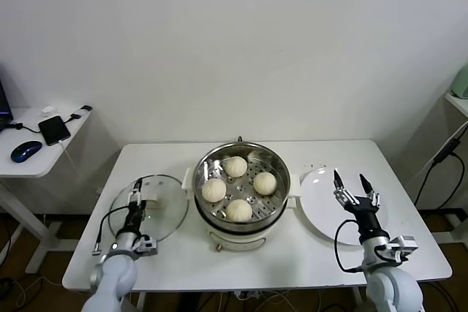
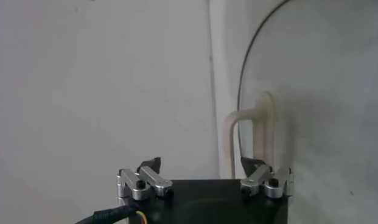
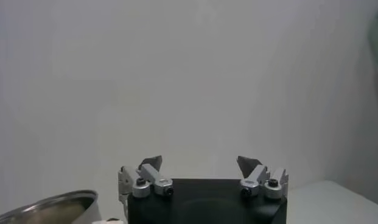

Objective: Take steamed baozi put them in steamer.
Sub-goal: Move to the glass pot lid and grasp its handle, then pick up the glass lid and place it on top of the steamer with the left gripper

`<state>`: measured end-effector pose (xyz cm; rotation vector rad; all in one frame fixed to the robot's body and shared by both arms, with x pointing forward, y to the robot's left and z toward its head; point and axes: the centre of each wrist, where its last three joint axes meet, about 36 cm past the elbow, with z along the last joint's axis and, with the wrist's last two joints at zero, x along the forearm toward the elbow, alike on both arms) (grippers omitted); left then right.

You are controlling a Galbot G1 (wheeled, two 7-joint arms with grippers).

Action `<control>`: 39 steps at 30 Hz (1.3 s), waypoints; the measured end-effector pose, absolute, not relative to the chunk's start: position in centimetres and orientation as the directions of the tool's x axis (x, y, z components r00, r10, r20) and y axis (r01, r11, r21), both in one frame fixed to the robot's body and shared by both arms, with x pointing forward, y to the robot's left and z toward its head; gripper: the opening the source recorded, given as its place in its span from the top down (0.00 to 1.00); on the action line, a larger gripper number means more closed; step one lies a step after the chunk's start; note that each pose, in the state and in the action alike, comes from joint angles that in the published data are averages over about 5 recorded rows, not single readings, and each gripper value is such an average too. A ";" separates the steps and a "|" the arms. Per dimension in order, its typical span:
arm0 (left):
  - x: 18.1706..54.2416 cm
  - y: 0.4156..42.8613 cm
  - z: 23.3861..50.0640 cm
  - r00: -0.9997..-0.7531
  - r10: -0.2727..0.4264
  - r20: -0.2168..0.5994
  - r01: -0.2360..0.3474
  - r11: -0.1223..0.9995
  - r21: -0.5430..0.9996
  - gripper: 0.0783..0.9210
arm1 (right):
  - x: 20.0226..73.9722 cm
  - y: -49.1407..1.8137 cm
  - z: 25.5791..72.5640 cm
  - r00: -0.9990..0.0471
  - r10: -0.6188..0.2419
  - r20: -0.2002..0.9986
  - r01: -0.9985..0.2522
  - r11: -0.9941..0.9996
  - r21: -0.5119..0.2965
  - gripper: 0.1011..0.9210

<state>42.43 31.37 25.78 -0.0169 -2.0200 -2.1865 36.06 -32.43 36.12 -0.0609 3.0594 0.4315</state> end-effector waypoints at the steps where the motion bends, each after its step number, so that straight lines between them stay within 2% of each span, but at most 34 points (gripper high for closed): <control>1: 42.6 31.3 25.8 -0.986 -0.114 0.119 0.127 -0.069 0.989 0.12 | 36.0 -32.4 36.0 -0.998 -0.031 -0.055 -0.045 0.960 0.275 0.12; 9: 44.0 31.5 25.7 -0.984 -0.132 0.117 0.127 -0.068 0.990 0.12 | 35.8 -32.5 35.6 -0.999 -0.027 -0.044 -0.038 0.962 0.272 0.12; 12: 44.0 31.8 25.7 -0.983 -0.142 0.120 0.131 -0.071 0.989 0.16 | 35.8 -32.5 35.5 -0.999 -0.026 -0.040 -0.036 0.962 0.270 0.12; 27: 44.1 32.5 24.7 -0.970 -0.184 0.161 0.172 -0.048 0.984 0.66 | 35.5 -32.5 35.3 -0.999 -0.030 -0.033 -0.037 0.964 0.263 0.12; 32: 43.9 32.1 24.8 -0.960 -0.218 0.176 0.183 -0.013 0.983 0.83 | 35.3 -32.4 35.2 -0.999 -0.028 -0.032 -0.035 0.965 0.260 0.12; 35: 43.8 32.0 25.3 -0.954 -0.241 0.176 0.179 0.008 0.984 0.90 | 35.2 -32.4 35.2 -0.999 -0.027 -0.033 -0.034 0.965 0.258 0.12; 39: 43.6 31.6 26.2 -0.951 -0.266 0.158 0.158 0.021 0.987 0.90 | 35.1 -32.5 35.4 -0.999 -0.026 -0.036 -0.034 0.966 0.257 0.12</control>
